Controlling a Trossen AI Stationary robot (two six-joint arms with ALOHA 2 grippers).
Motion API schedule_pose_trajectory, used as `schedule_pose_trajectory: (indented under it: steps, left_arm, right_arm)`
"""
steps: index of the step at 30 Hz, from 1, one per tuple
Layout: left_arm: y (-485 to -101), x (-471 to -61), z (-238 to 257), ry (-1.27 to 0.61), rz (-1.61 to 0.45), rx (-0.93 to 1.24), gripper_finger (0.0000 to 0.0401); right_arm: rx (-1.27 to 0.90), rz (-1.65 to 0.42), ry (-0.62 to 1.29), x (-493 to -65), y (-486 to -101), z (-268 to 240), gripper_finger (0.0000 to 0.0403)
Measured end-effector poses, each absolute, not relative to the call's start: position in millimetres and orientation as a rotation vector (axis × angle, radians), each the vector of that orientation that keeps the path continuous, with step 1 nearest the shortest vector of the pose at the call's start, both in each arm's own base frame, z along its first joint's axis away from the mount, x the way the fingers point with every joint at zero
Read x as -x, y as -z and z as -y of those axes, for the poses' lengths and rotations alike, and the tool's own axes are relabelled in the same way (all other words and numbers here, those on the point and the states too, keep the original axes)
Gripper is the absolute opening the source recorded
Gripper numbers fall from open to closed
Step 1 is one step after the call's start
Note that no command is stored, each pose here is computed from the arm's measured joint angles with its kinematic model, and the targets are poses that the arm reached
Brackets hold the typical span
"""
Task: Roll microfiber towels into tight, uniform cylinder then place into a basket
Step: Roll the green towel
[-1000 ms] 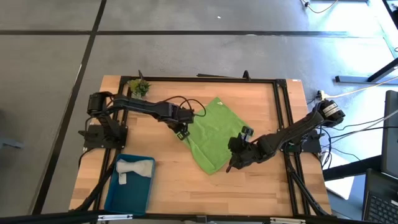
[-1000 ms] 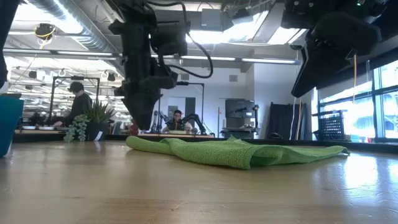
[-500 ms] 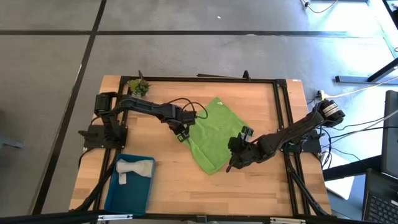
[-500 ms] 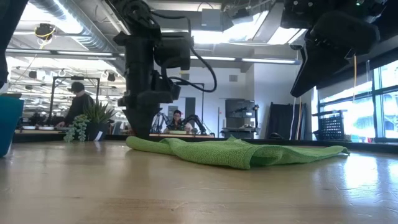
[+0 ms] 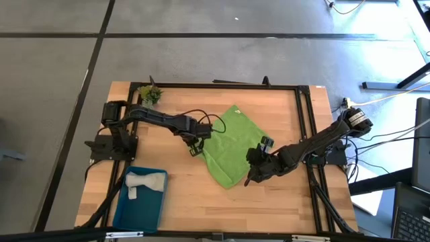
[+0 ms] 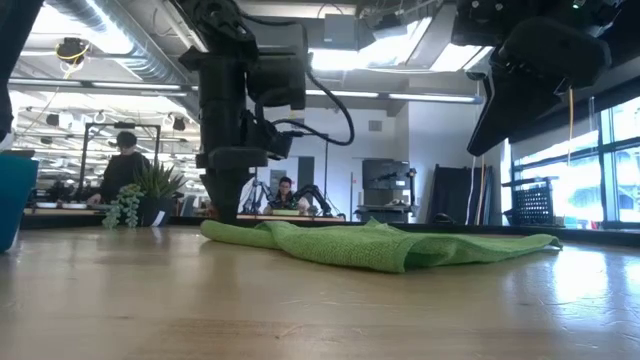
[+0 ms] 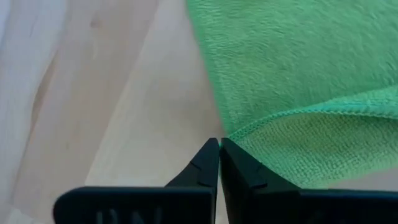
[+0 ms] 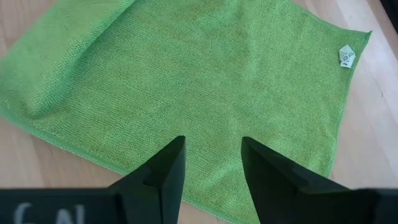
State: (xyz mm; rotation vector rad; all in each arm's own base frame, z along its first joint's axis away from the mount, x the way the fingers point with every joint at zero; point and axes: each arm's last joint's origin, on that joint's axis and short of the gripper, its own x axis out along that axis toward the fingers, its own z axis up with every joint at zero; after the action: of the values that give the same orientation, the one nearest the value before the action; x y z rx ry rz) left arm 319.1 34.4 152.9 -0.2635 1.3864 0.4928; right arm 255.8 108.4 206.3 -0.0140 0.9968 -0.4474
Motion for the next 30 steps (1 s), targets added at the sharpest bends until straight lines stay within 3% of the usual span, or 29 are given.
schedule_pose_trajectory:
  steps: [22,26,30]
  left_arm:
    - [-176.1,-298.3,81.3,-0.228,-1.357,-0.105,0.0000]
    - [-176.1,-295.0,92.3,-0.196,-1.355,-0.131,0.0000]
    - [-176.2,-294.0,95.7,-0.193,-1.350,-0.141,0.0000]
  right_arm:
    - [0.015,-0.987,0.438,-256.9,-206.7,-109.0,0.0158]
    - [0.082,-1.005,0.353,-257.8,-204.5,-116.0,0.0158]
    - [0.208,-1.016,0.135,-261.2,-191.5,-135.8,0.0158]
